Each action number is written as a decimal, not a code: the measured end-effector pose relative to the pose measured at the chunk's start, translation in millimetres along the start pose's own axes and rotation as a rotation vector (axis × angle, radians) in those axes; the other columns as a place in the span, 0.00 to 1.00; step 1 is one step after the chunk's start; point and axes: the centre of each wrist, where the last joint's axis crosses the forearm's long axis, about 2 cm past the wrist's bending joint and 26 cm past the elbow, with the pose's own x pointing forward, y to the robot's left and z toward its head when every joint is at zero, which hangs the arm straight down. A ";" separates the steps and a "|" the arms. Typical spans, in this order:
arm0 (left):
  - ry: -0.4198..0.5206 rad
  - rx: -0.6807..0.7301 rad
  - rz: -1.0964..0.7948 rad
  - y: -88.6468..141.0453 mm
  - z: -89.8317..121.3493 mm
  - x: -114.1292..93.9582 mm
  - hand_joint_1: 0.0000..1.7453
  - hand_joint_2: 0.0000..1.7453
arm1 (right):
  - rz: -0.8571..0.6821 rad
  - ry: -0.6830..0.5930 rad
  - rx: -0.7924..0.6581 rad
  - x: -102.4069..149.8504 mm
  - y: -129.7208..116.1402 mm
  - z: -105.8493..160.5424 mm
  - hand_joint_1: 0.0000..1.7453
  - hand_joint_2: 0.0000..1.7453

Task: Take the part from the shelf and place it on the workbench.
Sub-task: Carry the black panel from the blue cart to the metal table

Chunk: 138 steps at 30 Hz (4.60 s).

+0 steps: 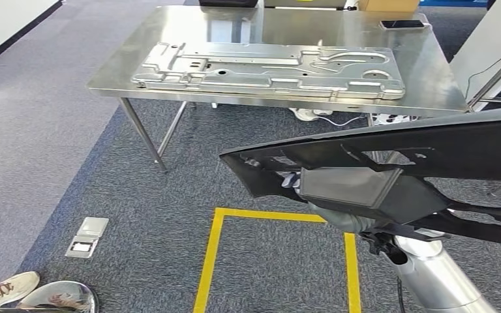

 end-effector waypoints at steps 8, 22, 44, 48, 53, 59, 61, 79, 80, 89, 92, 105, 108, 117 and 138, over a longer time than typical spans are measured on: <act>-0.002 0.000 0.000 -0.1 -0.3 0.9 0.00 1.00 | 0.003 -0.003 0.000 0.6 -0.9 -0.5 1.00 1.00; -0.002 -0.001 0.000 -0.7 -0.3 1.0 0.00 1.00 | -0.001 0.001 -0.002 -0.1 0.3 0.8 1.00 1.00; 0.000 -0.001 0.000 -0.3 -0.1 0.2 0.00 1.00 | -0.003 0.005 -0.003 -0.7 1.0 1.8 1.00 1.00; -0.001 -0.001 0.000 -0.6 -0.2 0.5 0.00 1.00 | -0.002 0.004 -0.003 -0.5 0.5 1.4 1.00 1.00; -0.002 -0.002 0.000 -0.9 -0.3 0.8 0.00 1.00 | -0.002 0.002 -0.002 -0.3 0.5 1.2 1.00 1.00; 0.001 0.000 0.000 -0.2 0.1 -0.4 0.00 1.00 | -0.003 0.003 -0.001 -0.4 0.9 1.1 1.00 1.00; 0.000 0.000 0.000 -0.2 0.0 -0.2 0.00 1.00 | -0.002 0.002 -0.001 -0.3 0.7 0.8 1.00 1.00; -0.001 -0.002 0.000 -0.8 -0.3 0.7 0.00 1.00 | -0.002 0.003 -0.002 -0.4 0.6 1.3 1.00 1.00; -0.001 -0.001 0.000 -0.7 -0.2 0.6 0.00 1.00 | -0.002 0.004 -0.002 -0.5 0.7 1.5 1.00 1.00; 0.001 0.000 0.000 -0.2 0.1 -0.4 0.00 1.00 | -0.003 0.003 -0.002 -0.4 0.9 1.2 1.00 1.00; 0.000 0.000 0.000 0.2 0.0 0.1 0.00 1.00 | -0.002 0.002 -0.002 -0.3 0.6 1.0 1.00 1.00; -0.001 0.000 0.000 0.0 -0.1 0.5 0.00 1.00 | -0.003 0.005 -0.003 -0.6 0.9 1.7 1.00 1.00; -0.001 0.000 0.000 -0.2 -0.2 0.8 0.00 1.00 | -0.002 0.004 -0.002 -0.4 0.5 1.4 1.00 1.00; -0.002 -0.001 0.000 -0.4 -0.4 1.2 0.00 1.00 | -0.001 0.002 -0.002 -0.2 0.5 0.8 1.00 1.00; 0.000 -0.001 0.000 -0.3 -0.1 0.3 0.00 1.00 | -0.002 0.003 -0.002 -0.4 0.5 1.3 1.00 1.00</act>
